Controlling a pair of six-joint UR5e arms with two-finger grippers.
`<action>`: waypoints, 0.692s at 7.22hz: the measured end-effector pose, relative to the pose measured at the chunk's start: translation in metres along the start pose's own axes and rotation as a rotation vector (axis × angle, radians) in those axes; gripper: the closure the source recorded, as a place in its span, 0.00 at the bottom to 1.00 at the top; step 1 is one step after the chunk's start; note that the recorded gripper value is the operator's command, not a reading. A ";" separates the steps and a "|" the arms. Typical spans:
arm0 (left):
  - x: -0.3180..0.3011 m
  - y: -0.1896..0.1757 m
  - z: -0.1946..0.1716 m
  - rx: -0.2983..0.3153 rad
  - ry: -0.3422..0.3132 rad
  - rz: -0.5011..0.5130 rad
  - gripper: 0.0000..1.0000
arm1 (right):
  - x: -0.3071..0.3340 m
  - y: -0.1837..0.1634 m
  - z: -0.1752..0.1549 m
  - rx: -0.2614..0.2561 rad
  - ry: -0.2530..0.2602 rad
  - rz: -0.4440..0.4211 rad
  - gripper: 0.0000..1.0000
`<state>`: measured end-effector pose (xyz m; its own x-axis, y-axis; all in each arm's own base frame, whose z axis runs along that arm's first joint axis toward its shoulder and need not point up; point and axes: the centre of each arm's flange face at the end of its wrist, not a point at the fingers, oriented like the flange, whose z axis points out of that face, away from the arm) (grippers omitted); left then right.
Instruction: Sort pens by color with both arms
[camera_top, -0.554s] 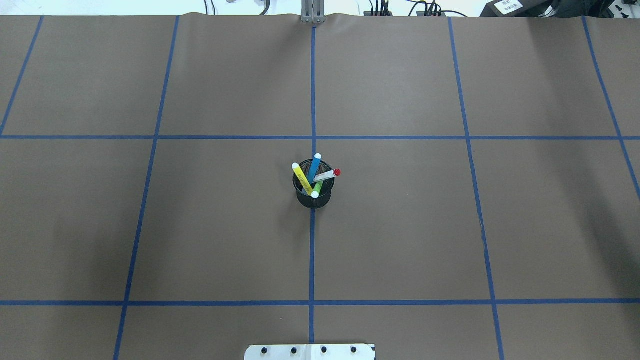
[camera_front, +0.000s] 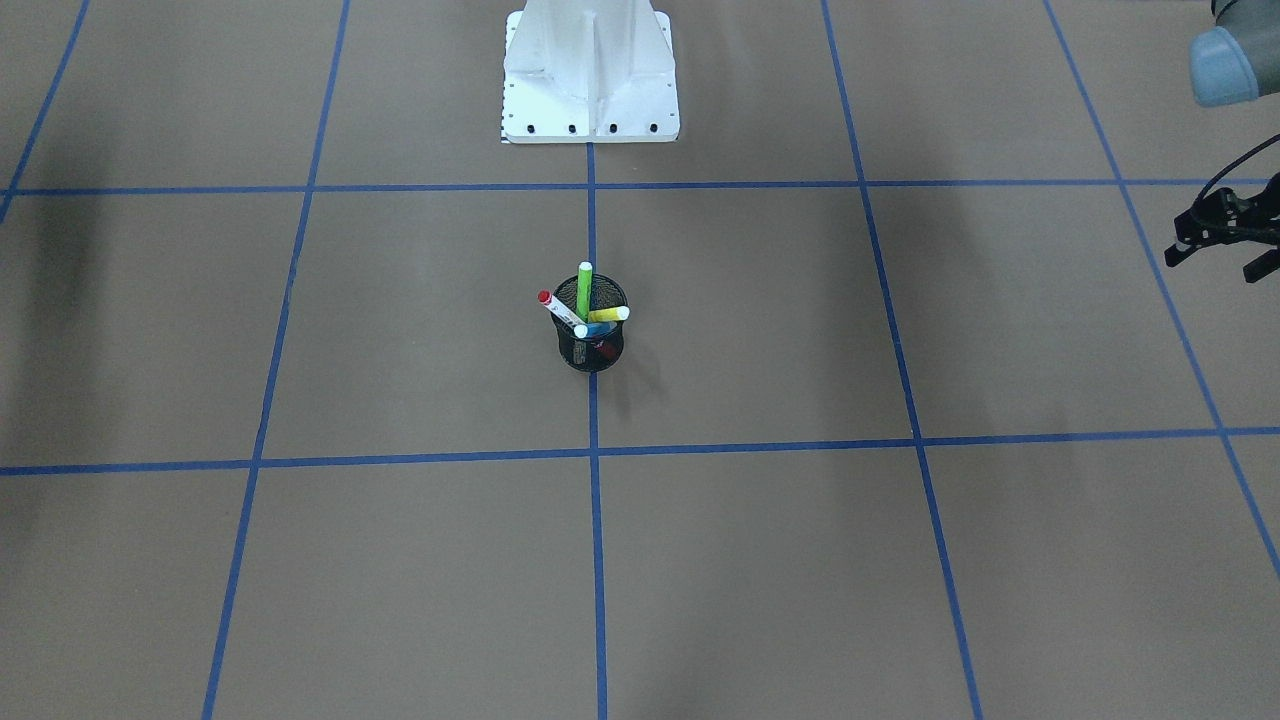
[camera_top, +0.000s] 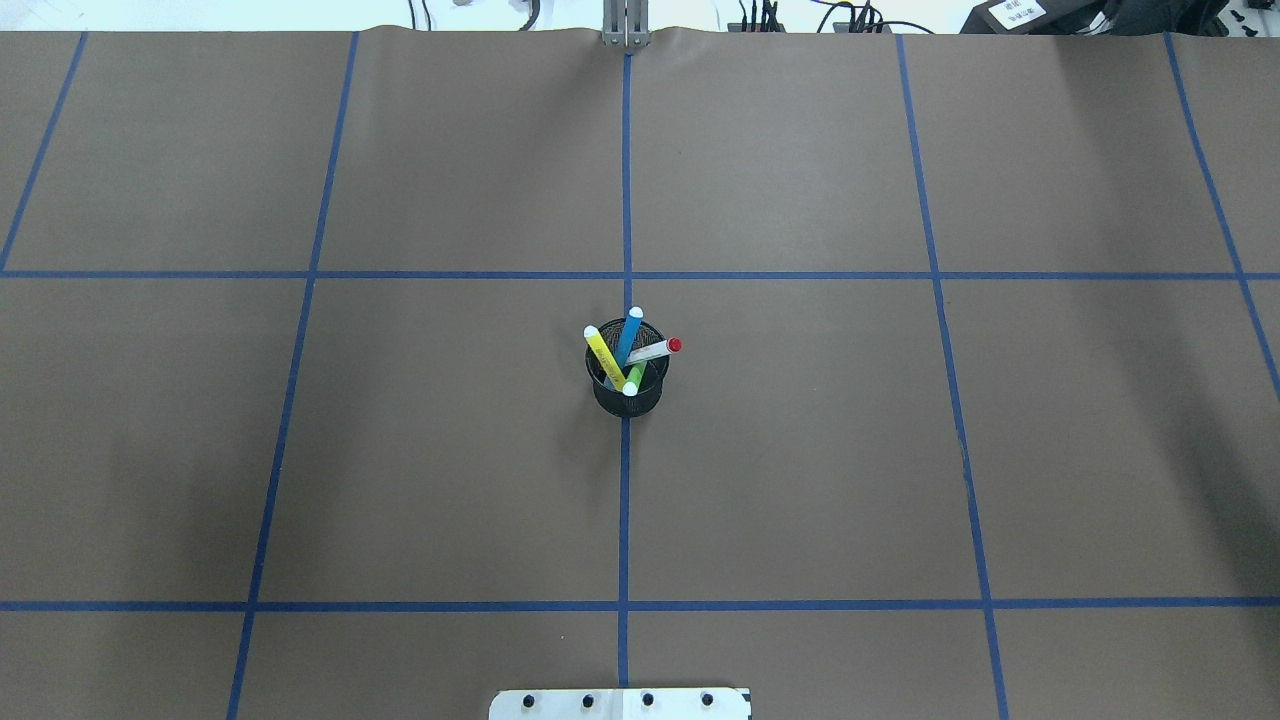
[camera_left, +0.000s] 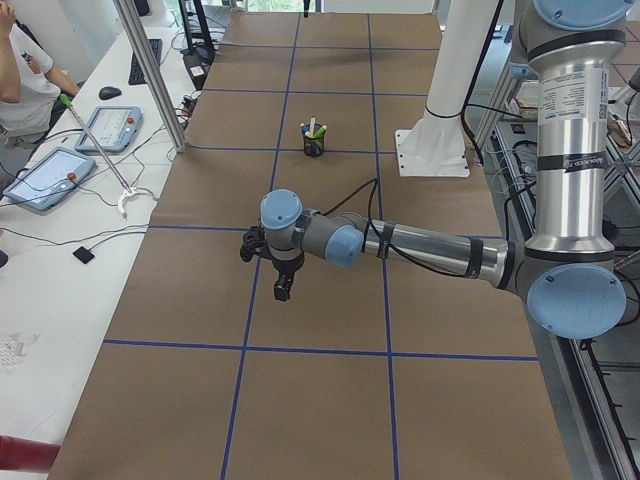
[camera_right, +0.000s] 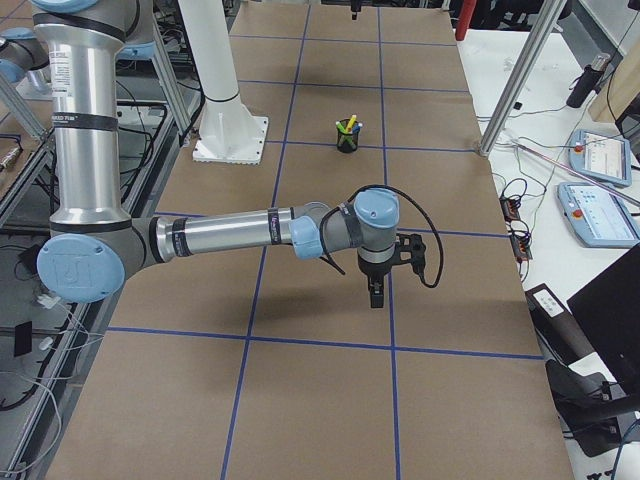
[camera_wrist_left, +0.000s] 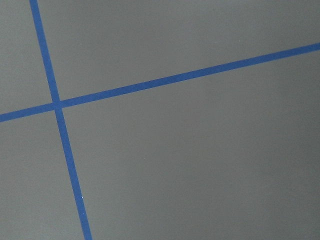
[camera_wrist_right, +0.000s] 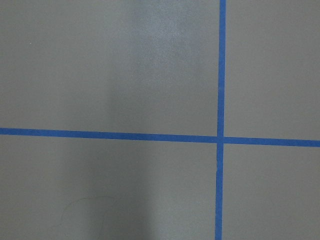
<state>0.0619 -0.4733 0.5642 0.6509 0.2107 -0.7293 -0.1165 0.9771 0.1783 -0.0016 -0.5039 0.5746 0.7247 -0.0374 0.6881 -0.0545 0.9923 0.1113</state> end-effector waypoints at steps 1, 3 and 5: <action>0.001 -0.001 0.000 0.001 0.001 -0.041 0.01 | 0.000 0.000 0.000 -0.001 -0.003 -0.001 0.00; 0.005 -0.005 -0.001 0.007 0.005 -0.097 0.01 | -0.001 0.001 0.002 -0.001 -0.012 -0.003 0.00; 0.011 -0.013 -0.004 0.015 0.012 -0.095 0.01 | -0.002 0.003 0.003 -0.002 -0.035 -0.007 0.00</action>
<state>0.0677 -0.4835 0.5512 0.6496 0.1173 -0.7512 -0.0434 0.9921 0.1174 -0.0053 -0.5010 0.5757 0.7006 -0.0480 0.7119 -0.0481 0.9923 0.1143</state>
